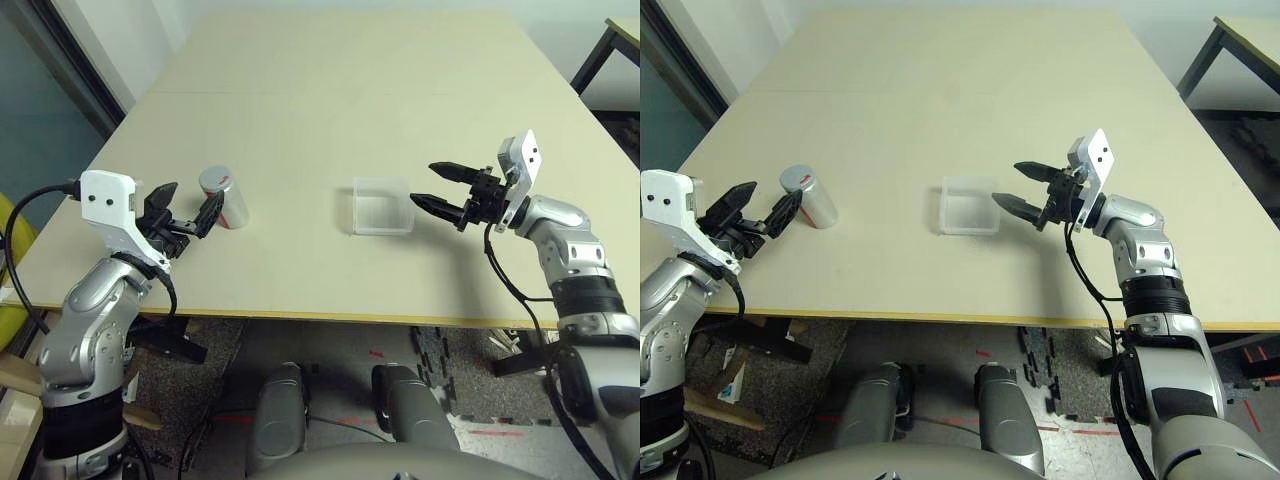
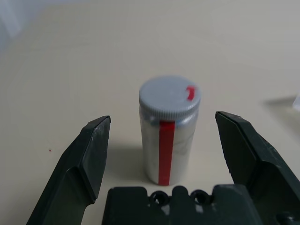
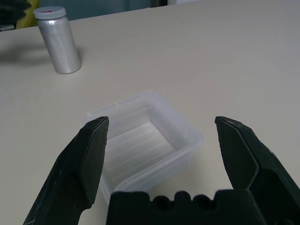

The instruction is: Pour the medicine from the bottle into the box.

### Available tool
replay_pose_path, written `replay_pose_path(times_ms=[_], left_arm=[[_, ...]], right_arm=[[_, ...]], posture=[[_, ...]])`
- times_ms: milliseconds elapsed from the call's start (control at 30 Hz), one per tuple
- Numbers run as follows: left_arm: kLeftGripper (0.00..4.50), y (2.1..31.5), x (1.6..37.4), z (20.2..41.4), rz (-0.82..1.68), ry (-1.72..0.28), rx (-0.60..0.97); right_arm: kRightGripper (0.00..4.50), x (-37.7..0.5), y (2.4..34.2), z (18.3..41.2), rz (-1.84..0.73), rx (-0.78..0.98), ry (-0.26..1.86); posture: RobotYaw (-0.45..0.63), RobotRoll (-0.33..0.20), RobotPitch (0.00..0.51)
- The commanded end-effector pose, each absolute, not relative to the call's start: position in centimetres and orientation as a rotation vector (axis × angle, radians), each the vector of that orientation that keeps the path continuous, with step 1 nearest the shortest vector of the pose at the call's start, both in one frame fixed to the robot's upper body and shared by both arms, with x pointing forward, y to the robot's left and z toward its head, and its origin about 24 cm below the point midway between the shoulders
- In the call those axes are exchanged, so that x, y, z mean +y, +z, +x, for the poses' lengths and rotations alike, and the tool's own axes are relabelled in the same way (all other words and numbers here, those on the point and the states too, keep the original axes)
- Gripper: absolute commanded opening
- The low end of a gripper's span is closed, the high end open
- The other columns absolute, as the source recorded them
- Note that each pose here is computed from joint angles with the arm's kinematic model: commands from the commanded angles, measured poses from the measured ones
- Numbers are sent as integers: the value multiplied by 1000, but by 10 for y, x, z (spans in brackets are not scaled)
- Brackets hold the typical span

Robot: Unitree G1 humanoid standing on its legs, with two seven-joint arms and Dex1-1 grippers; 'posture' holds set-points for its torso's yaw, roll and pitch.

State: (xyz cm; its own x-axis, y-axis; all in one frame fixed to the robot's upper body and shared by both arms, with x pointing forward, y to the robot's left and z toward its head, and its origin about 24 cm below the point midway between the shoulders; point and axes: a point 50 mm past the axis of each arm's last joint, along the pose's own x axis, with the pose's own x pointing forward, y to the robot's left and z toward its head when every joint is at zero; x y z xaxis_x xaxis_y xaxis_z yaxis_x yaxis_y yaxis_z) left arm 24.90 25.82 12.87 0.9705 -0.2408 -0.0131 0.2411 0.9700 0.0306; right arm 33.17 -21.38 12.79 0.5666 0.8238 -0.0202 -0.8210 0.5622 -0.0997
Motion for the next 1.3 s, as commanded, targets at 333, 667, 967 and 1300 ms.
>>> replay_pose_path(times_ms=[333,667,967,1300], left_arm=[[4479,89,258,265,82,-298,57],[4479,78,254,280,99,-313,40],[4479,76,254,295,104,-309,28],[4479,70,249,311,104,-324,22]], right_arm=[[4500,-212,129,329,-117,-34,961],[4500,-212,130,327,-122,-32,952],[4500,-214,131,325,-129,-32,950],[4500,-214,131,325,-136,-29,951]], posture=[[-59,0,119],[-84,0,111],[-92,0,109],[-101,0,103]])
